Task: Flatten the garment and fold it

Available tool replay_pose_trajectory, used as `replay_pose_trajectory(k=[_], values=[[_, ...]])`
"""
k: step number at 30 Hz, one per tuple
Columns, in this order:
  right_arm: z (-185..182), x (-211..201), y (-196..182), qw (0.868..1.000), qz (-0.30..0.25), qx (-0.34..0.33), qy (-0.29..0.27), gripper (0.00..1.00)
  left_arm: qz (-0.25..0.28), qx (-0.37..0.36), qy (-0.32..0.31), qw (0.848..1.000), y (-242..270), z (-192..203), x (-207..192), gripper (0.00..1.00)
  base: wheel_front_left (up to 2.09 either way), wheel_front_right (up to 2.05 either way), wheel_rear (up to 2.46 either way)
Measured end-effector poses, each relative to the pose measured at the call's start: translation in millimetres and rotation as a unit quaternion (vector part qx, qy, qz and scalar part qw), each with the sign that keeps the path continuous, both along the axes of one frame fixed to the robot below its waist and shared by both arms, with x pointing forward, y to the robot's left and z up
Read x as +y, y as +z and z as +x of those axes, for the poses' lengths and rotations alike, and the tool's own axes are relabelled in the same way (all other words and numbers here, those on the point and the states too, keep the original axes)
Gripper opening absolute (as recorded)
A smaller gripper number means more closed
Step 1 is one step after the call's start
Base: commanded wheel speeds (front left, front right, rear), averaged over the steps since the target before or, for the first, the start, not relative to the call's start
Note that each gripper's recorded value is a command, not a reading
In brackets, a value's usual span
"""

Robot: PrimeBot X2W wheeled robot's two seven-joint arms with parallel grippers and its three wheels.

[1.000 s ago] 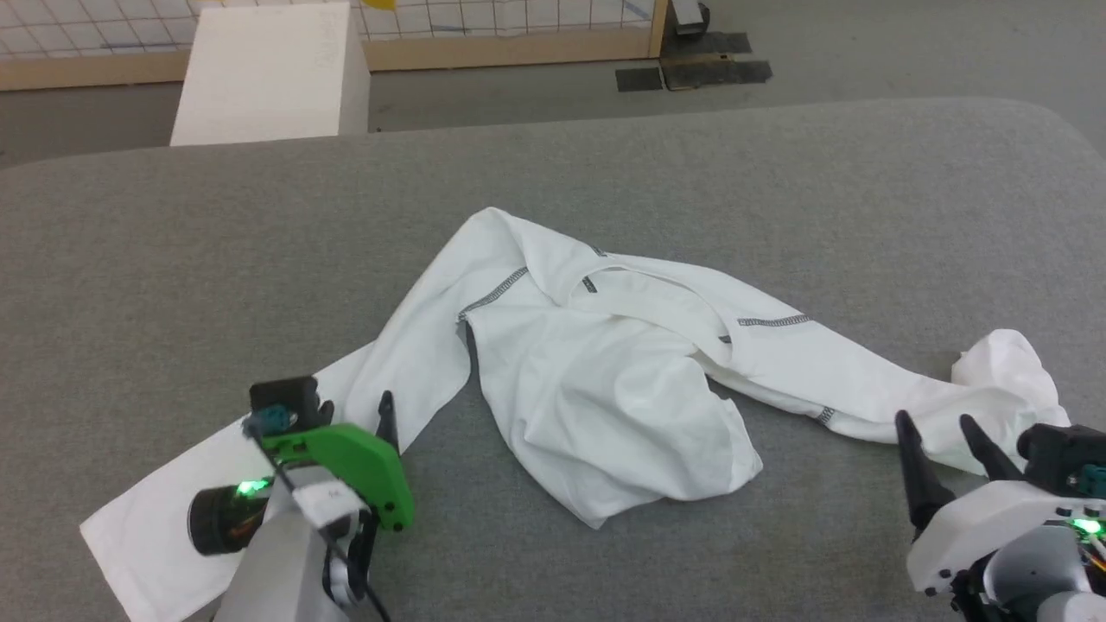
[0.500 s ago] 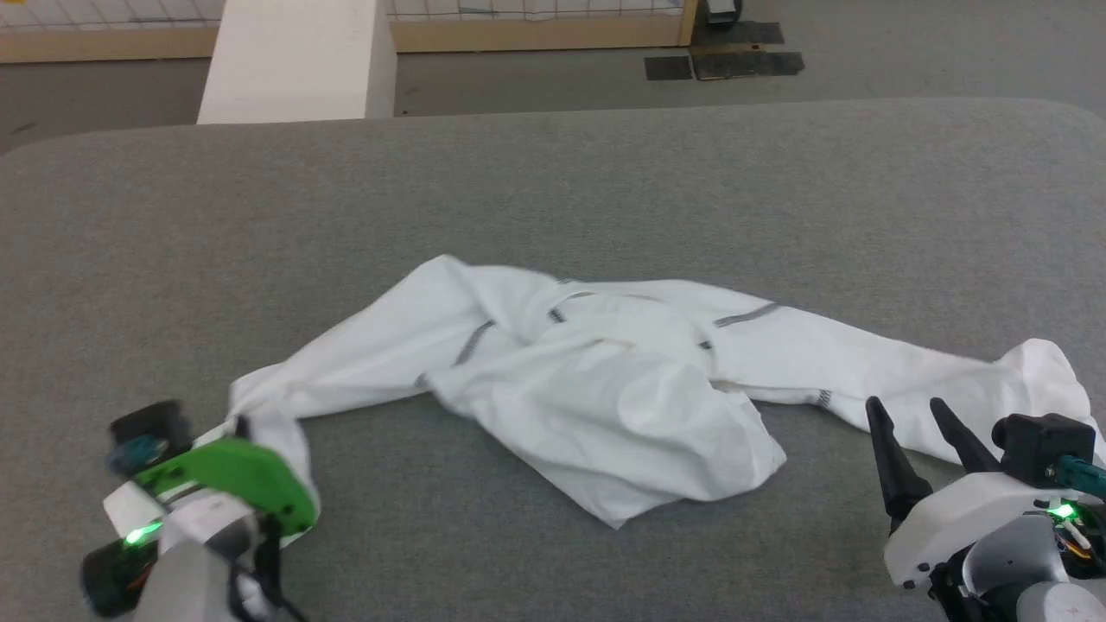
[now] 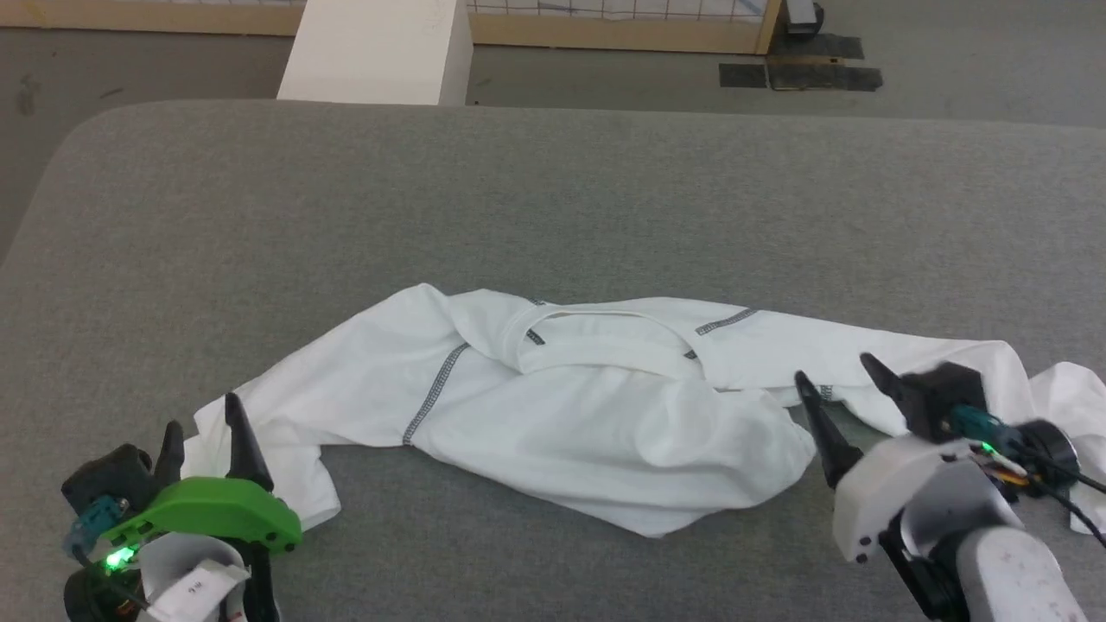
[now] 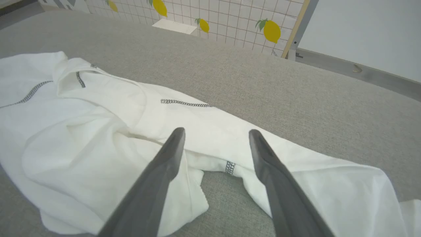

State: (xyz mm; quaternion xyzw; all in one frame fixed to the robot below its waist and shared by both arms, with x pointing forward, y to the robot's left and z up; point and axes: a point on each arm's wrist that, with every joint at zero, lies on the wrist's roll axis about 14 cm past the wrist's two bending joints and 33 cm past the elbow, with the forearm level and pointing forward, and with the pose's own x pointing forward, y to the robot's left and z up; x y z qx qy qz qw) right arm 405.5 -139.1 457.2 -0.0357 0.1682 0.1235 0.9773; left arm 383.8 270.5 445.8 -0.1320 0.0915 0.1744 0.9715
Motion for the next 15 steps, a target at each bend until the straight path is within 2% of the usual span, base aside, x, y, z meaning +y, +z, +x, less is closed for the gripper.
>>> replay_pose_trajectory(k=[3,8,15], values=[[8.7,17.0,-8.1,0.998,-0.037,0.018,0.050,1.00,0.009,-0.033,-0.003,0.999,6.4,2.0,-2.9,1.00,0.00,0.00,0.00],[14.2,36.5,-34.2,0.986,-0.096,0.068,0.121,1.00,0.021,-0.070,-0.016,0.997,16.0,12.0,-10.2,1.00,0.00,0.00,0.00],[21.7,67.2,-49.8,0.972,-0.114,0.086,0.186,1.00,0.031,-0.078,-0.024,0.996,18.6,16.5,-15.9,1.00,0.00,0.00,0.00]])
